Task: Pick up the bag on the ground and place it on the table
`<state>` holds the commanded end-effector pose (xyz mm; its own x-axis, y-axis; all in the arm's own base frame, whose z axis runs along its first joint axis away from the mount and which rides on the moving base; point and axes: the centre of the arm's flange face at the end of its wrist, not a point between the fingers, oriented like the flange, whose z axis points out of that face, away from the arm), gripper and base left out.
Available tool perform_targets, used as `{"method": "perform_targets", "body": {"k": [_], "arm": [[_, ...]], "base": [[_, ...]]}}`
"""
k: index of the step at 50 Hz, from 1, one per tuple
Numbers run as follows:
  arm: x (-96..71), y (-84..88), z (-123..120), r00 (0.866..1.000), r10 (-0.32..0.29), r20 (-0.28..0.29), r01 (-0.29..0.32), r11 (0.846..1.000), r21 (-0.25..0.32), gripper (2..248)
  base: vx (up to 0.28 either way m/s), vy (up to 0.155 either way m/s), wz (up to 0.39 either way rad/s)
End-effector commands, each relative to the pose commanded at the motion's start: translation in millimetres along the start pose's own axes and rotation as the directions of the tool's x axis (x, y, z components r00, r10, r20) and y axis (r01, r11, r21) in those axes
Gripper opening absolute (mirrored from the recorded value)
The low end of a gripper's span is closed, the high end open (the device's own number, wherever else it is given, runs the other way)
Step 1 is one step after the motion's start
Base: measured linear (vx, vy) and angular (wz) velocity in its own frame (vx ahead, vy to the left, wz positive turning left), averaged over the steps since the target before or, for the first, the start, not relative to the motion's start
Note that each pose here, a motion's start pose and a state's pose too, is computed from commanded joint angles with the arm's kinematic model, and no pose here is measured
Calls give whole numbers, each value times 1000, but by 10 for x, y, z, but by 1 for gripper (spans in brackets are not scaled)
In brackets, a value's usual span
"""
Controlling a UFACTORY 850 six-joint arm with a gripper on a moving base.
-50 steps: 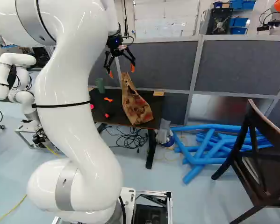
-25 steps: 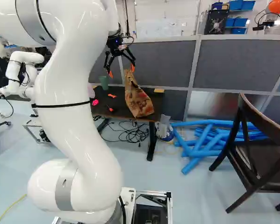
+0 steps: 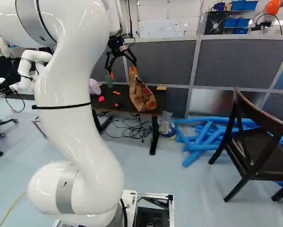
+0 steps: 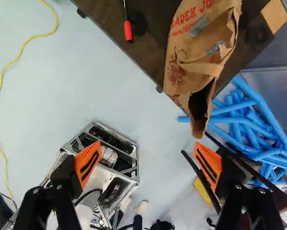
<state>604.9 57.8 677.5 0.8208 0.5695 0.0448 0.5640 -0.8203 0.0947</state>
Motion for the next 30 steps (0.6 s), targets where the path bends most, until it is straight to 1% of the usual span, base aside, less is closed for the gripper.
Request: {"method": "perform_targets", "body": {"k": [21, 26, 30], "arm": [[0, 0, 0, 1000, 0, 0, 0, 1000, 0, 247], [0, 0, 0, 1000, 0, 0, 0, 1000, 0, 247], [0, 0, 0, 1000, 0, 0, 0, 1000, 0, 247]], "base": [[-208, -1, 17], [-144, -2, 12], [-47, 5, 11]]}}
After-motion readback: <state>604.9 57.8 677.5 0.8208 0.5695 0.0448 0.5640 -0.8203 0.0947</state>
